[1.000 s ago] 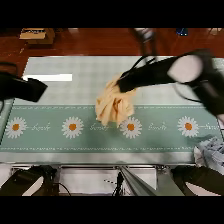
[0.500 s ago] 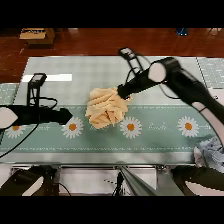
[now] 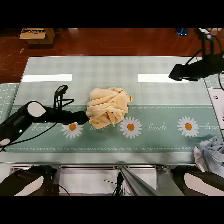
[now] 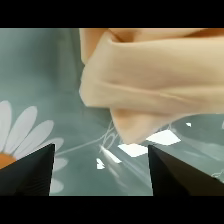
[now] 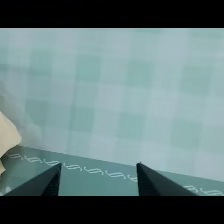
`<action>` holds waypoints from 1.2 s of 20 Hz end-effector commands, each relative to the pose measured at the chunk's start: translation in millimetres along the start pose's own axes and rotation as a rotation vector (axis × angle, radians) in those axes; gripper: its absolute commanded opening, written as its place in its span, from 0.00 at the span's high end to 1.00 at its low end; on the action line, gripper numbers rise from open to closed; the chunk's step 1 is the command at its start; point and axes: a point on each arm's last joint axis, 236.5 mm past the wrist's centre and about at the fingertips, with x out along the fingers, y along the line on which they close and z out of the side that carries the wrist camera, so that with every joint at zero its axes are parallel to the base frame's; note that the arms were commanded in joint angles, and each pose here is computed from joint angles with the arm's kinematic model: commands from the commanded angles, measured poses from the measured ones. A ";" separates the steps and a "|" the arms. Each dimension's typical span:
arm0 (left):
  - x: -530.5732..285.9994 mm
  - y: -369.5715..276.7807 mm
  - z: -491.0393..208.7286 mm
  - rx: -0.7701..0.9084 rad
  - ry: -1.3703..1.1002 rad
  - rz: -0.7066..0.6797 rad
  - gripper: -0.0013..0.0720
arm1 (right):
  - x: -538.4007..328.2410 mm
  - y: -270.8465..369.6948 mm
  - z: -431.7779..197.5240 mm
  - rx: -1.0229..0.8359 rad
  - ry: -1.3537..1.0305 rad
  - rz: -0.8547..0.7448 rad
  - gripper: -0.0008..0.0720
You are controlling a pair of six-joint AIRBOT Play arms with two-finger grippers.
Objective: Fold the shirts.
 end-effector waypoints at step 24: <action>17.9 -38.9 54.1 -0.220 -0.101 -0.516 0.95 | 88.4 51.5 -93.2 0.303 0.201 0.444 0.23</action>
